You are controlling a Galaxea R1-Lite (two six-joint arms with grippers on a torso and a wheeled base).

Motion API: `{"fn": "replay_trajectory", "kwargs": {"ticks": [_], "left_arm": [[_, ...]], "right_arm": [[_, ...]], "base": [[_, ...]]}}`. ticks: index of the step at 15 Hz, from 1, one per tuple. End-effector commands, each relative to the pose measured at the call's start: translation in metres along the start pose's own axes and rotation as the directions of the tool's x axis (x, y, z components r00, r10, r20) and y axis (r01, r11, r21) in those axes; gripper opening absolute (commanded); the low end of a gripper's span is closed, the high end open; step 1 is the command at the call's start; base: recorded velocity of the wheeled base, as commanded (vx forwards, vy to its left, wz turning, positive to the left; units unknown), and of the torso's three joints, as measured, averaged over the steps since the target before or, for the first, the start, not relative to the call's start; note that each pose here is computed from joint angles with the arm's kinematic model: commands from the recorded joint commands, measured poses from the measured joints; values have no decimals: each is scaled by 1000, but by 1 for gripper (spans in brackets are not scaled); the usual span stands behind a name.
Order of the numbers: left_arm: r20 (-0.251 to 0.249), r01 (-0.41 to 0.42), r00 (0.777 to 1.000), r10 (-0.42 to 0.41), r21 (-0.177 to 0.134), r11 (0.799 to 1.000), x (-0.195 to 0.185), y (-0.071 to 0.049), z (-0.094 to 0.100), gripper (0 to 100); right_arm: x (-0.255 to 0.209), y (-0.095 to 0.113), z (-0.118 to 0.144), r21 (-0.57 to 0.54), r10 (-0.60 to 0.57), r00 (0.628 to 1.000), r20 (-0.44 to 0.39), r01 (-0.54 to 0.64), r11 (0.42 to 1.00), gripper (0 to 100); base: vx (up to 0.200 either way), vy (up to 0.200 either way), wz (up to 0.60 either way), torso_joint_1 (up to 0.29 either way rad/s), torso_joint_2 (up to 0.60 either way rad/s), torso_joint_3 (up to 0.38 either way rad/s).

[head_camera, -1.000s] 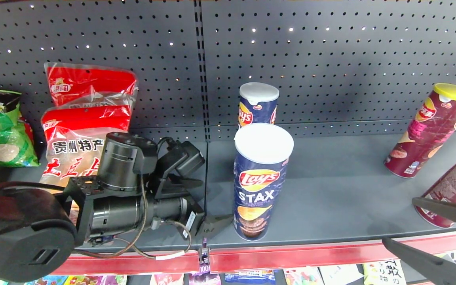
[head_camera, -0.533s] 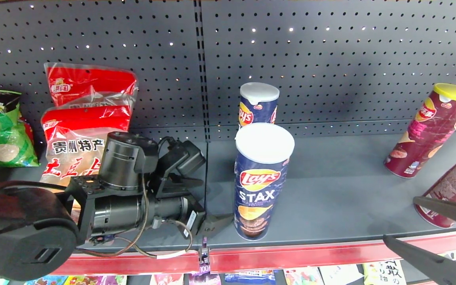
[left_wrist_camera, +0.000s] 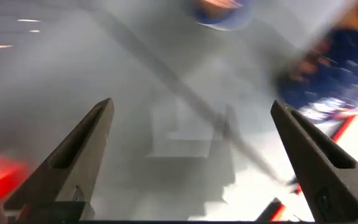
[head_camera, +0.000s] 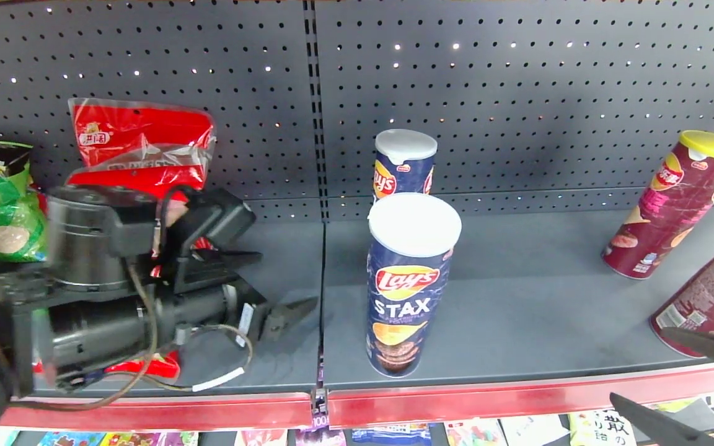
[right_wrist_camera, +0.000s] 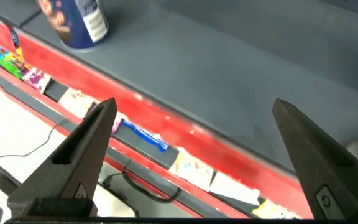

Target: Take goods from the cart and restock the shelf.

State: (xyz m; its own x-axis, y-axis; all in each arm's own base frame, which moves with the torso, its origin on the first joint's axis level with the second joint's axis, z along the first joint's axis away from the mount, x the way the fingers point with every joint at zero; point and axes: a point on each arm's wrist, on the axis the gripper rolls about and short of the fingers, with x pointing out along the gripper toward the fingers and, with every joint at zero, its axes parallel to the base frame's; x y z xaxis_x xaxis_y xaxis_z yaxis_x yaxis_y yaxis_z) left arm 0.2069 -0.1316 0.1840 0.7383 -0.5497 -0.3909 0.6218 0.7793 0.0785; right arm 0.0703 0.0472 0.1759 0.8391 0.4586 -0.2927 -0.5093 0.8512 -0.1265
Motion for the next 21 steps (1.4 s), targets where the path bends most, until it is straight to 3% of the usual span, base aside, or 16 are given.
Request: {"fn": "replay_trajectory", "kwargs": {"ticks": [1, 3, 5, 6, 7, 9, 10, 11, 12, 14, 15, 16, 18, 19, 20, 21], "left_arm": [[140, -305, 940, 312, -68, 950, -114, 12, -6, 100], [118, -354, 920, 374, -159, 921, -182, -4, -46, 100], [39, -390, 914, 405, -197, 899, -234, -26, -97, 100], [25, -414, 903, 428, -212, 885, -249, -36, -120, 100], [-22, -478, 873, 487, -234, 847, -258, -48, -142, 100], [-140, -633, 767, 627, -330, 700, -257, -70, -164, 100], [-177, -682, 721, 669, -350, 642, -251, -75, -172, 100], [-191, -684, 717, 670, -377, 625, -246, -74, -177, 100], [-150, -667, 722, 675, -411, 621, -243, -72, -176, 100], [-31, -600, 759, 651, -422, 680, -229, -63, -178, 100], [134, -533, 770, 624, -403, 744, -216, -57, -191, 100], [160, -533, 759, 631, -404, 744, -215, -55, -190, 100], [153, -554, 744, 651, -403, 728, -214, -54, -191, 100], [138, -588, 715, 685, -411, 696, -215, -54, -192, 100], [131, -607, 695, 707, -421, 674, -215, -53, -192, 100], [131, -610, 691, 711, -421, 671, -215, -53, -192, 100]], "right_arm": [[-31, -4, -28, 20, -91, 993, 80, 90, 996, 100], [-54, -6, -49, 61, -225, 966, 129, 219, 974, 100], [-80, -3, -66, 96, -344, 931, 123, 334, 938, 100], [-89, 1, -72, 115, -404, 910, 95, 394, 912, 100], [-95, 6, -81, 145, -472, 880, 57, 461, 876, 100], [-97, 15, -94, 174, -572, 820, -5, 564, 807, 100], [-96, 16, -95, 189, -587, 809, -22, 580, 792, 100], [-94, 16, -98, 193, -589, 808, -33, 583, 789, 100], [-91, 16, -103, 190, -581, 813, -45, 578, 794, 100], [-84, 15, -112, 189, -562, 824, -64, 563, 804, 100], [-81, 15, -112, 201, -554, 832, -24, 547, 812, 100], [-79, 14, -114, 195, -553, 833, -18, 546, 815, 100], [-74, 13, -115, 208, -562, 826, 45, 542, 814, 100], [-72, 13, -116, 211, -537, 840, 76, 513, 832, 100], [-70, 14, -116, 197, -466, 877, 115, 440, 876, 100], [-68, 15, -116, 181, -427, 893, 141, 400, 898, 100]], "base": [[0, 0, 0, 0, 0, 0], [0, 0, 0, 0, 0, 0], [0, 0, 0, 0, 0, 0], [0, 0, 0, 0, 0, 0], [0, 0, 0, 0, 0, 0], [0, 0, 0, 0, 0, 0], [0, 0, 0, 0, 0, 0], [0, 0, 0, 0, 0, 0], [0, 0, 0, 0, 0, 0], [0, 0, 0, 0, 0, 0], [0, 0, 0, 0, 0, 0], [0, 0, 0, 0, 0, 0], [0, 0, 0, 0, 0, 0], [0, 0, 0, 0, 0, 0], [0, 0, 0, 0, 0, 0], [0, 0, 0, 0, 0, 0]]}}
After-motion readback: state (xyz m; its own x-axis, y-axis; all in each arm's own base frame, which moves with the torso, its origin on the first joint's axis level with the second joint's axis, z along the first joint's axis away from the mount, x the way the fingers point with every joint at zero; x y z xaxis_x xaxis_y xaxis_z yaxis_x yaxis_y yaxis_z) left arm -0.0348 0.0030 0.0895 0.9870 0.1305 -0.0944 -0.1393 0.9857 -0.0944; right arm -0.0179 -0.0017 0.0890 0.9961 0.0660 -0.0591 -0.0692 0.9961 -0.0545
